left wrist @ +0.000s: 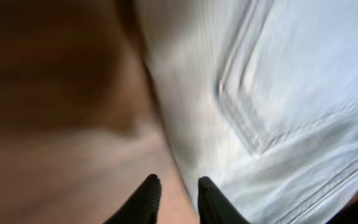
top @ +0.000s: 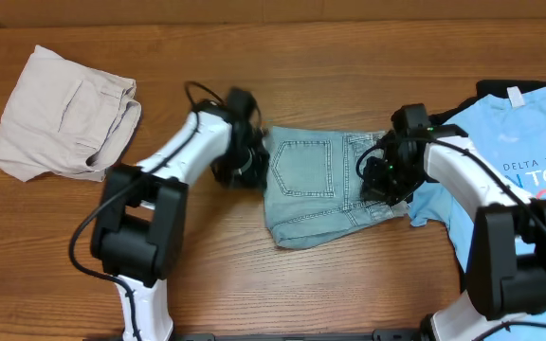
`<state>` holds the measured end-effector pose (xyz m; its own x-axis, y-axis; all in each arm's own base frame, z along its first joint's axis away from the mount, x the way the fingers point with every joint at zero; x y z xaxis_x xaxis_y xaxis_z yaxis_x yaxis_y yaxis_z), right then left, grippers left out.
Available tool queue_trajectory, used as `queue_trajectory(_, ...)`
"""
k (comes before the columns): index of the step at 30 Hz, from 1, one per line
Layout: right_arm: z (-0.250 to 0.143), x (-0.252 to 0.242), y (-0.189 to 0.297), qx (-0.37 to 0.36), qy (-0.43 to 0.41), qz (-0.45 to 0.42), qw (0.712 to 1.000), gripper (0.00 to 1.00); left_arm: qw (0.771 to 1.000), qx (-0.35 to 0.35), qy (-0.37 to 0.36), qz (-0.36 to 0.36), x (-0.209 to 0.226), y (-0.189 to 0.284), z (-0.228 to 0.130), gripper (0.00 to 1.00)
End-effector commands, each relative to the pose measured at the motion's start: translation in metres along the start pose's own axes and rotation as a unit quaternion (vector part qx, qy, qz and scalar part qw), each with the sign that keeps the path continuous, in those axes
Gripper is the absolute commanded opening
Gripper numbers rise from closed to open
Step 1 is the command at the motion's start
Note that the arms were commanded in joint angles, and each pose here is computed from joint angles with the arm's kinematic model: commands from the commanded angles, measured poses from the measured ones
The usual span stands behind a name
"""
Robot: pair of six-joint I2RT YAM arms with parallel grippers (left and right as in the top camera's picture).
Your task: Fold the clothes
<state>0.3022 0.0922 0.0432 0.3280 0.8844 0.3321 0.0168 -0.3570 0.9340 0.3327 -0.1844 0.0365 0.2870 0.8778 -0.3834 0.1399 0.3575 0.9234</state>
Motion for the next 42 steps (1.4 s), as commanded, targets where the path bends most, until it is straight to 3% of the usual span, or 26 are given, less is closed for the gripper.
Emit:
queue_trajectory(1,0.020,0.030,0.058,-0.090,0.045,0.028,0.995,0.08,0.993,-0.029,0.010,-0.112,-0.024,0.024,0.016,0.21)
queue_trajectory(3,0.021,0.035,0.069,-0.107,0.051,0.036,0.992,0.09,0.986,-0.017,0.002,-0.164,-0.041,0.029,0.010,0.22)
queue_trajectory(6,0.022,0.036,0.075,-0.116,0.047,0.040,0.991,0.10,0.984,0.033,-0.008,-0.174,-0.059,0.025,-0.014,0.20)
queue_trajectory(14,0.041,0.014,0.087,-0.141,-0.027,0.046,0.989,0.13,0.984,0.158,-0.051,-0.060,-0.079,0.001,-0.074,0.15)
queue_trajectory(24,0.044,0.000,0.091,-0.139,-0.048,0.045,0.988,0.13,0.980,0.172,0.031,0.092,-0.016,-0.047,-0.104,0.19)
queue_trajectory(28,0.039,0.012,0.088,-0.130,0.004,0.055,0.990,0.13,0.973,0.162,0.097,0.131,0.019,-0.056,-0.111,0.18)
queue_trajectory(34,0.028,0.042,0.079,-0.122,0.098,0.070,0.985,0.14,0.982,0.048,0.148,0.103,0.053,-0.023,-0.042,0.16)
queue_trajectory(39,0.026,0.061,0.065,-0.131,0.134,0.079,0.979,0.17,0.981,-0.127,0.133,0.060,0.067,0.058,0.061,0.19)
queue_trajectory(42,0.027,0.066,0.057,-0.130,0.146,0.079,0.978,0.18,0.973,-0.206,0.099,0.039,0.058,0.119,0.101,0.25)
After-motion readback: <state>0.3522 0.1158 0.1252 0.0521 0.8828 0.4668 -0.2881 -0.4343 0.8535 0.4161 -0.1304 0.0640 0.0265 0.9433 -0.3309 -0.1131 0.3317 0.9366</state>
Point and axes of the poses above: each gripper's point midway between its finger pads, its own y axis back along the fingers, its own x axis along the line the jaws close on, z = x × y, the point moved 1 cm from there along y, back along the fingers, and after that the axes turned 6 degrees about -y, right-handed, at the moved point
